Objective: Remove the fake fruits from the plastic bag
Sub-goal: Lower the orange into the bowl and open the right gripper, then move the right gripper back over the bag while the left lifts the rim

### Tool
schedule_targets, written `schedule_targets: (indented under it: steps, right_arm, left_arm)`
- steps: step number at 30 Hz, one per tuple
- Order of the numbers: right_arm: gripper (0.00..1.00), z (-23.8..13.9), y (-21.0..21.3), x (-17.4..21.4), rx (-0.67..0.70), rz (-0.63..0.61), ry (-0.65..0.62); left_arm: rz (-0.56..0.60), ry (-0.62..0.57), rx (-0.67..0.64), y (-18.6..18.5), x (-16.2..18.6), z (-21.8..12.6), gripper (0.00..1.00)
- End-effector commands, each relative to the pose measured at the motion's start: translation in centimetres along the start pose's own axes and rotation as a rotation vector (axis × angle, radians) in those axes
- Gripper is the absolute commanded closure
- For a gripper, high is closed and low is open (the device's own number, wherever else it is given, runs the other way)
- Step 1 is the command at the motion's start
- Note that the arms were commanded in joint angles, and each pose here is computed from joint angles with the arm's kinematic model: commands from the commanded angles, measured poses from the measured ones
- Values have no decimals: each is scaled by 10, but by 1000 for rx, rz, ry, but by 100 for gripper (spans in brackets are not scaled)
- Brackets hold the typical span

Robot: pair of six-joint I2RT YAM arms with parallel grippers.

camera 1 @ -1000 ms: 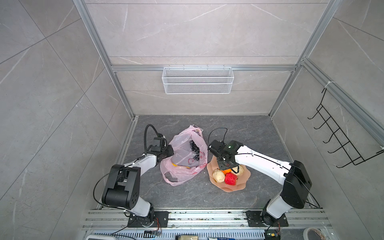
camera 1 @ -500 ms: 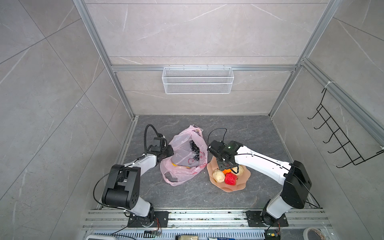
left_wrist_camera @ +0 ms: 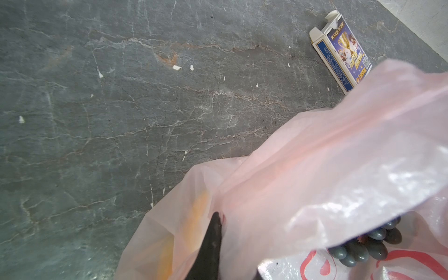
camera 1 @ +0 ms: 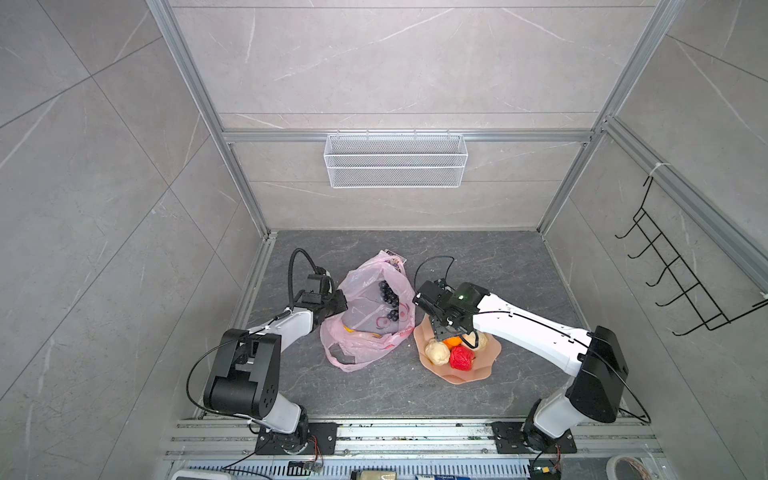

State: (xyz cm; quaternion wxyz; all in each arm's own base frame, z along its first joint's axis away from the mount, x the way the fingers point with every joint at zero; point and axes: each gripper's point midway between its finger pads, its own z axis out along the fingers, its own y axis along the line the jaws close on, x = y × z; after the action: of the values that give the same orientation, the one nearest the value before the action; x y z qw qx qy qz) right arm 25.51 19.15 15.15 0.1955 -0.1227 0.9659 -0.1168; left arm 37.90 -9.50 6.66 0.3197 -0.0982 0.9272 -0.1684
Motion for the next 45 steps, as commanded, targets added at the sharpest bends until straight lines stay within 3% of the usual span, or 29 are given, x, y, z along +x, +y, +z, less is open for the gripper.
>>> schedule_targets:
  steps: [1, 5, 10, 15, 20, 22, 26, 28, 32, 36, 42, 45]
  right_arm:
    - [26, -17, -5, -6, -2, 24, -53]
    - [29, -32, 9, -16, -89, 31, -117]
    - [32, -44, 37, -31, -244, 70, -193]
    - [35, -45, 89, -48, -442, 97, -219]
    - [37, -37, 129, -61, -516, 91, -216]
    - [37, -33, 142, -63, -536, 85, -210]
    - [37, -24, 158, -66, -558, 79, -193]
    - [37, -21, 163, -68, -569, 77, -192]
    - [37, -21, 171, -74, -584, 67, -207]
    - [37, -19, 176, -80, -582, 59, -222]
    - [36, -9, 192, -87, -598, 48, -226]
    - [36, -1, 201, -90, -598, 33, -212]
  left_arm:
    - [-5, -15, 5, 0, -4, 0, 90]
    - [15, 11, 19, -7, -2, 4, 90]
    - [123, -3, 14, -32, -9, 0, 90]
    - [157, -23, -15, -50, -41, 7, 90]
    - [177, -8, -37, -61, -65, 14, 86]
    - [164, -2, -69, -58, -66, 8, 74]
    - [115, -11, -207, -36, -59, -20, 39]
    - [102, -29, -248, -30, -51, -37, 28]
    - [79, -30, -300, -17, -31, -61, 18]
    - [71, 19, -249, -22, -2, -59, 12]
    - [70, 96, -307, -3, 25, -35, 15]
    - [11, 63, -309, 12, 30, -32, 34]
